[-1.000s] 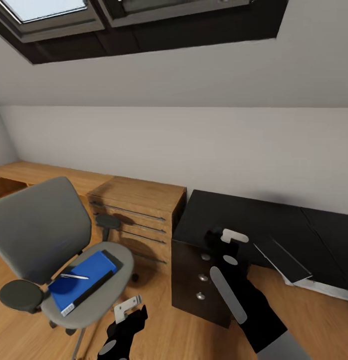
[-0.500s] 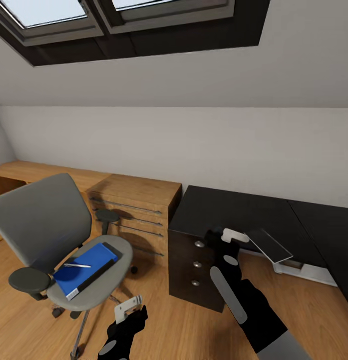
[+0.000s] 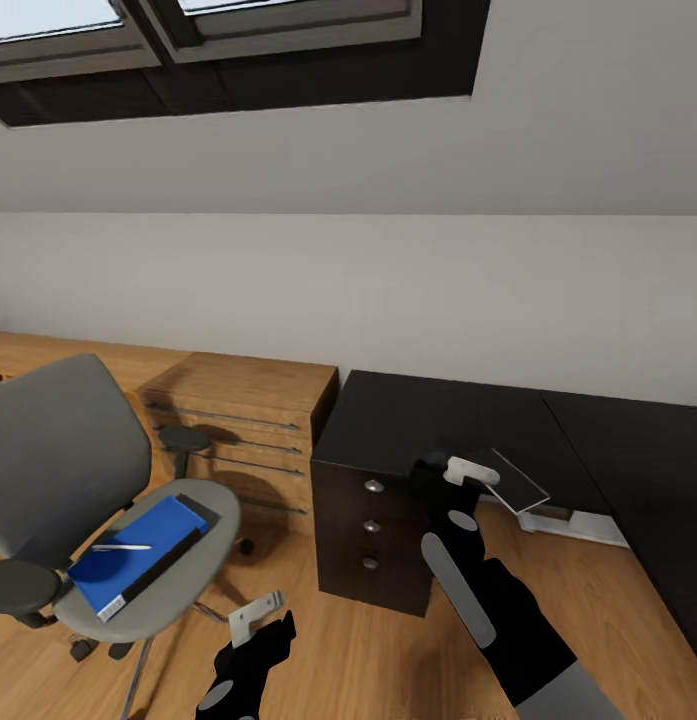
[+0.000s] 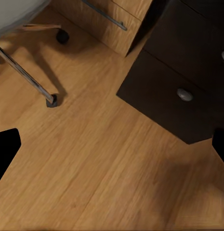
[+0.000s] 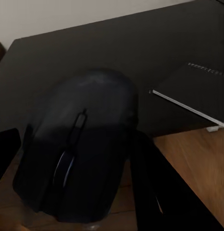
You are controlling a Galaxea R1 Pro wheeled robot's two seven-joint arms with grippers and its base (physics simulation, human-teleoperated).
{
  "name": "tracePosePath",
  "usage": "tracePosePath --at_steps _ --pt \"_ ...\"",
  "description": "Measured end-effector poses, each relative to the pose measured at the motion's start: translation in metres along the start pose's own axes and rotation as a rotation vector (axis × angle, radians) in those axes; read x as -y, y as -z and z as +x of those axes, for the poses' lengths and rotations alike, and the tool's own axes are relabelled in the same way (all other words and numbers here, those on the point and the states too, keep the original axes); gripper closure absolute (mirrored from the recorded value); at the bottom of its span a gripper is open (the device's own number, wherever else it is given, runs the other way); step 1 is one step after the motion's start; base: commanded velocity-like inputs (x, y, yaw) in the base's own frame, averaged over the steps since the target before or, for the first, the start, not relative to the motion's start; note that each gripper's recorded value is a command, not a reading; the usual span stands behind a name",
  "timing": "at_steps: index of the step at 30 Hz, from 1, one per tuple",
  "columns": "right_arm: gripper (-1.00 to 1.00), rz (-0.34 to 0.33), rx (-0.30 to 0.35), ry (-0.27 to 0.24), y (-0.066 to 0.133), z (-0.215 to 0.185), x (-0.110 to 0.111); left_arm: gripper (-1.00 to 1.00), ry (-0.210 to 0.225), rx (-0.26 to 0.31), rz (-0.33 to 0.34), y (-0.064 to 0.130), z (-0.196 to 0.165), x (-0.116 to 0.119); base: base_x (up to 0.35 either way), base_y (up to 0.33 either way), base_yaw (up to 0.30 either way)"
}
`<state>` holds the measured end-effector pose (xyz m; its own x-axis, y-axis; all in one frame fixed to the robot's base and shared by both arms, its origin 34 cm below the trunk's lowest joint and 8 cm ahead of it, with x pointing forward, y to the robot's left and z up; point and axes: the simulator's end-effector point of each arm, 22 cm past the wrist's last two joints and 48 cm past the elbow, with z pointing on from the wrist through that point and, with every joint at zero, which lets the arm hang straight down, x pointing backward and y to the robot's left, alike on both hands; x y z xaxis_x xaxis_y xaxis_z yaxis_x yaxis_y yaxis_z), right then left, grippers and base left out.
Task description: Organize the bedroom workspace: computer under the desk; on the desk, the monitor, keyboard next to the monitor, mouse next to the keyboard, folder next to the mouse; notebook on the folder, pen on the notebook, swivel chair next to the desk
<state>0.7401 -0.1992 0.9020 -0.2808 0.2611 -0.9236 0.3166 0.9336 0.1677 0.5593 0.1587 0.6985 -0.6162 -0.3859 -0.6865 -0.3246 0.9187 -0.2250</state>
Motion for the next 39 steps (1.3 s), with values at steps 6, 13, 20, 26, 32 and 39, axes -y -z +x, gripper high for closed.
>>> tracePosePath --at_steps 6,13,20,26,32,39 --pt "1.0 0.002 0.0 0.001 0.0 0.0 0.001 -1.0 0.0 0.0 0.0 0.0 0.0 0.0 0.0 0.0 -0.256" --pt "1.0 0.003 0.001 0.001 -0.001 0.0 0.002 -1.0 0.0 0.0 -0.002 0.0 0.0 -0.001 0.0 0.0 -0.261" --pt "1.0 0.045 -0.041 0.009 -0.012 0.018 0.021 -1.0 0.0 0.0 -0.004 -0.001 -0.001 -0.002 0.0 0.0 -0.296" --pt "1.0 0.085 -0.059 0.0 -0.02 0.028 0.037 -1.0 0.0 0.0 -0.005 -0.001 -0.001 -0.002 0.0 0.0 -0.299" --pt "1.0 0.135 -0.047 -0.002 -0.03 0.031 0.065 -1.0 0.0 0.0 -0.004 -0.001 -0.001 -0.002 0.0 0.0 -0.3" --pt "1.0 0.189 -0.04 -0.029 -0.041 0.022 0.104 -1.0 0.0 0.001 -0.004 -0.001 -0.001 -0.002 0.0 0.0 -0.3"
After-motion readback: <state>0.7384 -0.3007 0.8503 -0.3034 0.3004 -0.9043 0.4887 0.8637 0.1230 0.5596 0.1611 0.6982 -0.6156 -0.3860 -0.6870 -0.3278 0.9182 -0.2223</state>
